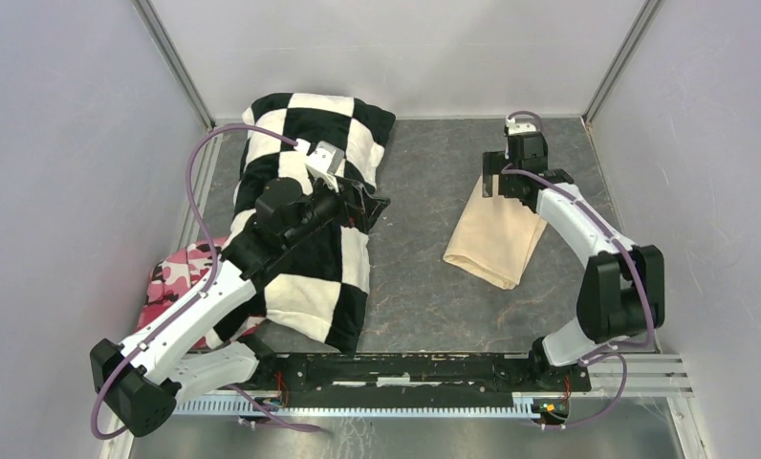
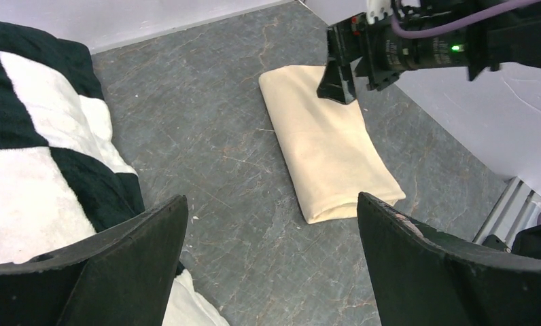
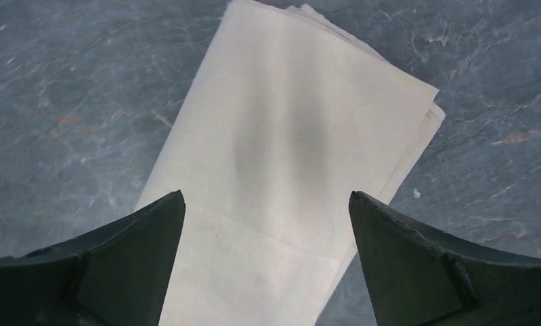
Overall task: Open and lay out the surgical kit
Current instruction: Adjust the surgical kit at the center of the board.
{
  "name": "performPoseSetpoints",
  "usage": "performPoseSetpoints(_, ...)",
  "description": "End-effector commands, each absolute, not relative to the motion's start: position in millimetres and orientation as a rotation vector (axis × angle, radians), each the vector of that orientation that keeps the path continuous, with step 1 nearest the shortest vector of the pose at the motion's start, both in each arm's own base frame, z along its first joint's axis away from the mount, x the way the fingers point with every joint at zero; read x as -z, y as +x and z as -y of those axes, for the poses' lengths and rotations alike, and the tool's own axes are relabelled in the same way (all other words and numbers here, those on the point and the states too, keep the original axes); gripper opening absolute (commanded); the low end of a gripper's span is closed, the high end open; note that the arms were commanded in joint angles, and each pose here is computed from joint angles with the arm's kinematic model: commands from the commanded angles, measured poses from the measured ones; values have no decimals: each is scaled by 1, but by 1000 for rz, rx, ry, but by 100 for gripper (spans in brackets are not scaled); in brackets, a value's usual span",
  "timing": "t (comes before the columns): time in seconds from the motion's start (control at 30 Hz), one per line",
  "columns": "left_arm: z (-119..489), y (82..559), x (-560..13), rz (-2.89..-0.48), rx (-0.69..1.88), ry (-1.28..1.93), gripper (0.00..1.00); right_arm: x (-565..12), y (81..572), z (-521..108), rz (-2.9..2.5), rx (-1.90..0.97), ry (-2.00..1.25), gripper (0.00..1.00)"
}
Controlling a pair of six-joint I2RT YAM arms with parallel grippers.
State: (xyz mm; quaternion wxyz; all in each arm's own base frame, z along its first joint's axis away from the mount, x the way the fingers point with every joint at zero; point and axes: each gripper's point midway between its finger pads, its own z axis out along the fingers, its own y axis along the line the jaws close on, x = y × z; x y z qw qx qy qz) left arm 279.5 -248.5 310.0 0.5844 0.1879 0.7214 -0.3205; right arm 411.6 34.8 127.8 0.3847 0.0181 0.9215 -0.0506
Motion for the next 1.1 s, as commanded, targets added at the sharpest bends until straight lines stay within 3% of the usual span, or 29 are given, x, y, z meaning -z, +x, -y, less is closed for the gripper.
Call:
performPoseSetpoints(0.0, 251, 283, -327, -1625, 726, 466, 100, -161, 380, -40, -2330, 132, -133, 98)
performPoseSetpoints(0.1, 256, 282, -321, -1640, 735, 481, 100, -160, 359, -53, -2312, -26, -125, 98)
performPoseSetpoints(0.33, 296, 277, -286, -1753, 868, 577, 100, -139, 337, -22, -2225, -161, 137, 98)
performPoseSetpoints(0.47, 339, 272, -252, -1946, 965, 603, 97, -130, 341, 8, -2091, -465, 358, 98)
performPoseSetpoints(0.67, 427, 268, -203, -2176, 1159, 604, 95, -98, 350, 35, -2041, -590, 514, 98)
performPoseSetpoints(0.83, 457, 310, -150, -2297, 1027, 566, 95, -84, 361, 19, -1993, -768, 525, 98)
performPoseSetpoints(1.07, 476, 335, -96, -2395, 968, 524, 95, -54, 364, 31, -2064, -700, 599, 98)
